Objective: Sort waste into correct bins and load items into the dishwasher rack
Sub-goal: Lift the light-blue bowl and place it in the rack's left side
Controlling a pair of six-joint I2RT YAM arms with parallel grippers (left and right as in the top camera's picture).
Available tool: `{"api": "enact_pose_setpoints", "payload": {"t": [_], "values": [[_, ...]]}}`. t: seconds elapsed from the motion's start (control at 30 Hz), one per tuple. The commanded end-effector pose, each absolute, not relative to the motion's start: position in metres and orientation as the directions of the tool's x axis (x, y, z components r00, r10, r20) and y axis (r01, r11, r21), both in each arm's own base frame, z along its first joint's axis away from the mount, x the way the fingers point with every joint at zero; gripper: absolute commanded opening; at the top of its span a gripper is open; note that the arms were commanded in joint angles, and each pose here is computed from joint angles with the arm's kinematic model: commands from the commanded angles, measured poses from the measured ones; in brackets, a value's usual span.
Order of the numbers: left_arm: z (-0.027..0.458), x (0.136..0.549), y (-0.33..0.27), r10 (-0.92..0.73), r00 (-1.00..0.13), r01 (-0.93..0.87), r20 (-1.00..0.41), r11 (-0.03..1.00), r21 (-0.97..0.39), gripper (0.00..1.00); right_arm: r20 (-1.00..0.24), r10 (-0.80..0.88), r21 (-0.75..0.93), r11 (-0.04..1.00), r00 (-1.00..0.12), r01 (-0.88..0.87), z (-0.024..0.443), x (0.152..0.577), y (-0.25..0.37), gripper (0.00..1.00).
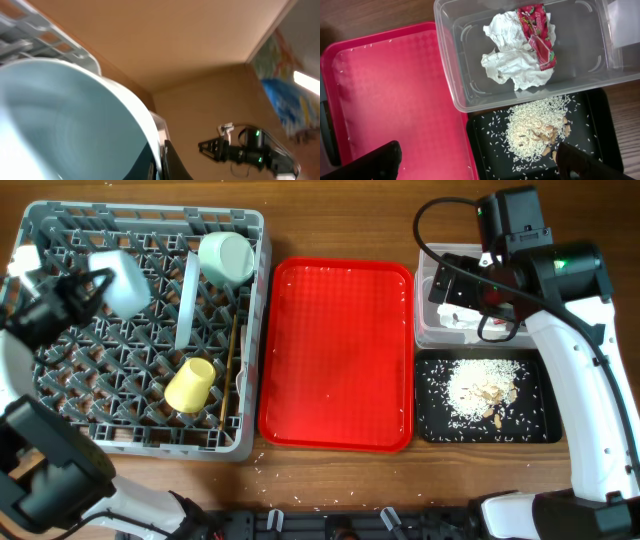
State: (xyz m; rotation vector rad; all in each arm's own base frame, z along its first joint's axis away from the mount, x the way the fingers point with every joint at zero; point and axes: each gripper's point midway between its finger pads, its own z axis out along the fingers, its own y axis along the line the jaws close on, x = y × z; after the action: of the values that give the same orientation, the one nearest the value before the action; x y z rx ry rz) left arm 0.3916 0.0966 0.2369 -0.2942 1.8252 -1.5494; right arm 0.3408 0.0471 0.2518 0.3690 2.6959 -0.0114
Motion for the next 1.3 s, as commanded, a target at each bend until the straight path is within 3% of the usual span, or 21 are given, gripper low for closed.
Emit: {"api": "enact_pose_setpoints", "payload": {"t": [0.0,0.1,0.27,0.53,0.6,0.63,0.87,1.03,1.13,1.27], "values": [[0.234,0.404,0.069,-0.518,-0.745,0.327,-0.422,0.267,-0.906,0.04,-0.407,0.276,0.046,0.958,-0.870,0.283,0.251,0.343,0.044,1.00],[0.217,0.414,0.073,-0.532,-0.748,0.240,-0.398,0.342,-0.909,0.04,-0.407,0.276,0.046,0.958,-0.870,0.283,0.251,0.343,0.044,1.00],[0.195,0.419,0.077,-0.545,-0.758,0.185,-0.357,0.346,-0.920,0.04,-0.407,0.276,0.046,0.958,-0.871,0.283,0.251,0.343,0.044,1.00],[0.160,0.422,0.087,-0.585,-0.777,0.080,-0.231,0.271,-0.959,0.05,-0.407,0.276,0.046,0.958,-0.871,0.283,0.251,0.343,0.044,1.00],[0.162,0.419,0.102,-0.634,-0.760,0.003,-0.144,0.218,-0.976,0.10,-0.407,0.277,0.046,0.958,-0.870,0.283,0.251,0.343,0.044,1.00],[0.161,0.416,0.113,-0.663,-0.742,-0.037,-0.099,0.188,-0.981,1.00,-0.407,0.276,0.046,0.958,-0.870,0.283,0.251,0.343,0.044,1.00],[0.154,0.372,0.167,-0.794,-0.596,-0.258,0.115,0.054,-0.965,1.00,-0.407,0.276,0.046,0.958,-0.870,0.283,0.251,0.343,0.044,1.00],[0.193,0.356,0.168,-0.822,-0.567,-0.244,0.058,0.100,-0.964,1.00,-0.407,0.276,0.046,0.958,-0.870,0.283,0.251,0.343,0.044,1.00],[0.231,0.340,0.153,-0.835,-0.546,-0.256,-0.064,0.239,-0.937,1.00,-0.407,0.276,0.046,0.958,-0.871,0.283,0.251,0.343,0.044,1.00],[0.261,0.326,0.115,-0.763,-0.523,-0.386,-0.380,0.609,-0.693,1.00,-0.407,0.276,0.046,0.958,-0.870,0.283,0.251,0.343,0.044,1.00]]}}
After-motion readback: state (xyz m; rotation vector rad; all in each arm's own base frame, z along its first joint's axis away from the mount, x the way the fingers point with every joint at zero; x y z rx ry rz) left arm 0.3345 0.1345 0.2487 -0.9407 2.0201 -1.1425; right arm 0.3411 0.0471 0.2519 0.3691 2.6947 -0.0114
